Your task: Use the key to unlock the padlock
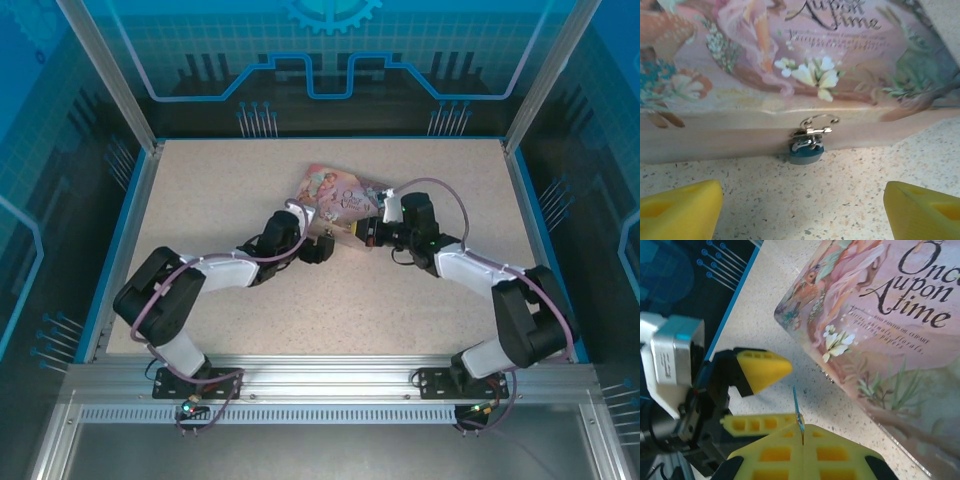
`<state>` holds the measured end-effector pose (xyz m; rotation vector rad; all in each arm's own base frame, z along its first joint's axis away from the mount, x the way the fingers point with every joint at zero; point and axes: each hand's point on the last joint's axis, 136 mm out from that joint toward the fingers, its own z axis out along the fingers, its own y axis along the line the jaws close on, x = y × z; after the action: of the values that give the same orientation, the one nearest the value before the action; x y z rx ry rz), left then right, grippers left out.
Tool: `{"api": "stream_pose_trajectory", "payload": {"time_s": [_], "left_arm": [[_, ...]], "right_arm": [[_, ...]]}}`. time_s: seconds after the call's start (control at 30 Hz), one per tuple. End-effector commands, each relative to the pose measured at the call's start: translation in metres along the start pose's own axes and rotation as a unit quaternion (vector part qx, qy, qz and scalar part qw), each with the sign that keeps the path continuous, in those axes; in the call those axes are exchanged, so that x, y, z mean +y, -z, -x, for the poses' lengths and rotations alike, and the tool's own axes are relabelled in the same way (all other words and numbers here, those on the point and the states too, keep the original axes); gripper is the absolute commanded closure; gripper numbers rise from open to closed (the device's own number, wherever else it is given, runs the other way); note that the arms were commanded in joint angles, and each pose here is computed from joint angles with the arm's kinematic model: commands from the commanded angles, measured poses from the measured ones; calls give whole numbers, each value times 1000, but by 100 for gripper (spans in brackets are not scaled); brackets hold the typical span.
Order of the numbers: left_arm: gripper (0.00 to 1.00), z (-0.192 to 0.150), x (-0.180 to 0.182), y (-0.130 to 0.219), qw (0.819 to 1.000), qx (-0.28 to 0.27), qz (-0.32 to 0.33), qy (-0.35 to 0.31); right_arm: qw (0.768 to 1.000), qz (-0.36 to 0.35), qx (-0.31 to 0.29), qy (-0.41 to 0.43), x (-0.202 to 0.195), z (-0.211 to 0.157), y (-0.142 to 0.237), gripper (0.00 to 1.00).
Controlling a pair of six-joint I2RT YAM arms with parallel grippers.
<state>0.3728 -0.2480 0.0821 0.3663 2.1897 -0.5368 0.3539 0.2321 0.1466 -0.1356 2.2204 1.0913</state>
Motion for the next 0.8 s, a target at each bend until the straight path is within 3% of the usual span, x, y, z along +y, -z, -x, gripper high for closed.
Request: {"api": "stream_pose_trajectory", "payload": {"time_s": [0.0,0.4,0.77], "left_arm": [[15,10,-10,-8,1000,-11,-20,-20],[15,7,-15,-26,999,-7,-30,-30],[19,10,-16,-40,999,-20,-20,-42]], "right_arm": [[999,4,-4,-32,-7,12,-6,100],[998,-12,12,-60,-40,17,-20,100],[995,-60,46,-72,-68,-6,-26,100]]}}
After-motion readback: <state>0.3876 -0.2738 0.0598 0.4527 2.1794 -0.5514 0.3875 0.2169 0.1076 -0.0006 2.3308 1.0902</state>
